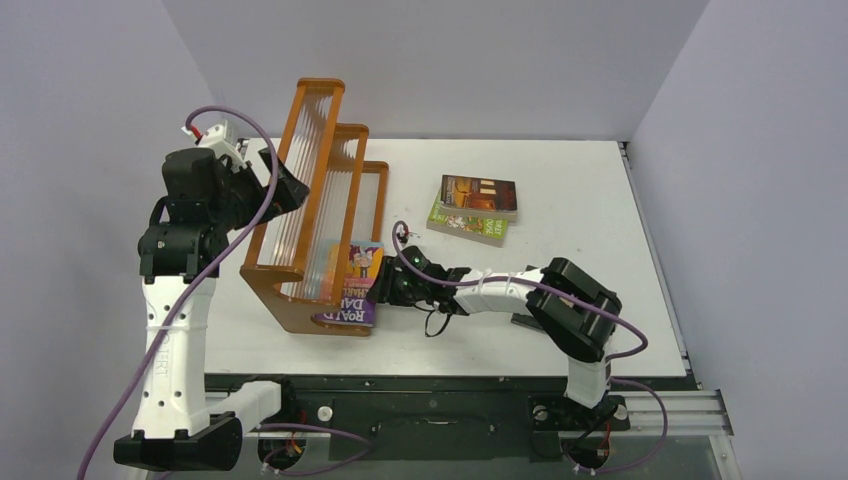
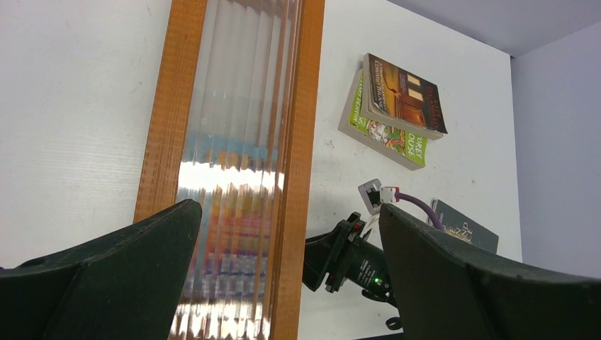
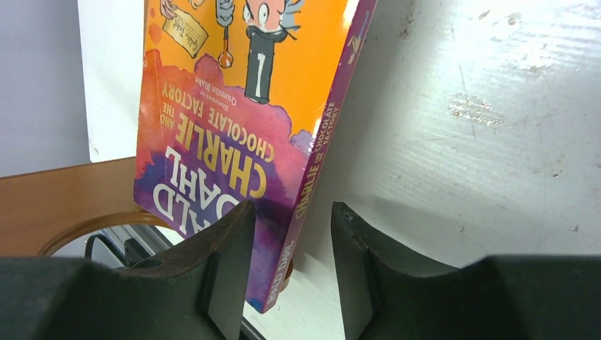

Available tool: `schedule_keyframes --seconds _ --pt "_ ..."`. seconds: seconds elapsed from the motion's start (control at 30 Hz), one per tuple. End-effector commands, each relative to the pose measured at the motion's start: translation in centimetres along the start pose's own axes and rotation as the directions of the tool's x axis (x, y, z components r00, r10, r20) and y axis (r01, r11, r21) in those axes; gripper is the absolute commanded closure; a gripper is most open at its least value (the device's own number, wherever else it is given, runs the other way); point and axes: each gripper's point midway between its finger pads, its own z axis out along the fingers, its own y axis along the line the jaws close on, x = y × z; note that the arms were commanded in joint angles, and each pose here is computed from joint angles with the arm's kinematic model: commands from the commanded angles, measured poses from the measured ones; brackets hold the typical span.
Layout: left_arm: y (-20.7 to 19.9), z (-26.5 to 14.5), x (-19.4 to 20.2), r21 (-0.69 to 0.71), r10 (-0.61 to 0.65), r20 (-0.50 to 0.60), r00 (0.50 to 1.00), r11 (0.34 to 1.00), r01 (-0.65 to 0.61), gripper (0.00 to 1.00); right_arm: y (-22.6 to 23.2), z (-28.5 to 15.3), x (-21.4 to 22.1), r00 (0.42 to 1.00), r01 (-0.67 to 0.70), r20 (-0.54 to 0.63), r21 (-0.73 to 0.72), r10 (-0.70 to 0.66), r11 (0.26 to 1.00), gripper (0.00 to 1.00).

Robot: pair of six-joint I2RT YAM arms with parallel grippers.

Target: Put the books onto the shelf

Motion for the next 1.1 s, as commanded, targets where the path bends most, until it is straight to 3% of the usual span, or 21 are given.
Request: schedule_keyframes --seconds 0.0,0.57,0.87,1.07 --pt "-0.6 -0.3 -1.1 0.034 0.013 0.055 0.998 0.999 -0.014 0.04 1.7 -1.6 -2.2 0.996 0.024 0.084 -0.029 -0.021 0.999 0.63" --pt "-0.6 -0.1 -0.9 0.039 0.009 0.048 0.999 0.999 -0.01 0.04 3.0 -0.3 -2.3 0.997 0.052 0.06 -0.063 -0.048 0.997 0.84" --pt "-0.6 0.0 -0.8 0.04 0.007 0.045 0.999 0.999 -0.009 0.04 3.0 -0.3 -2.3 0.997 0.054 0.059 -0.066 -0.05 0.996 0.84" --pt "-0.4 -0.3 -0.7 0.031 0.013 0.048 0.999 0.999 -0.015 0.04 1.9 -2.8 -6.3 0.981 0.023 0.193 -0.031 -0.016 0.999 0.76"
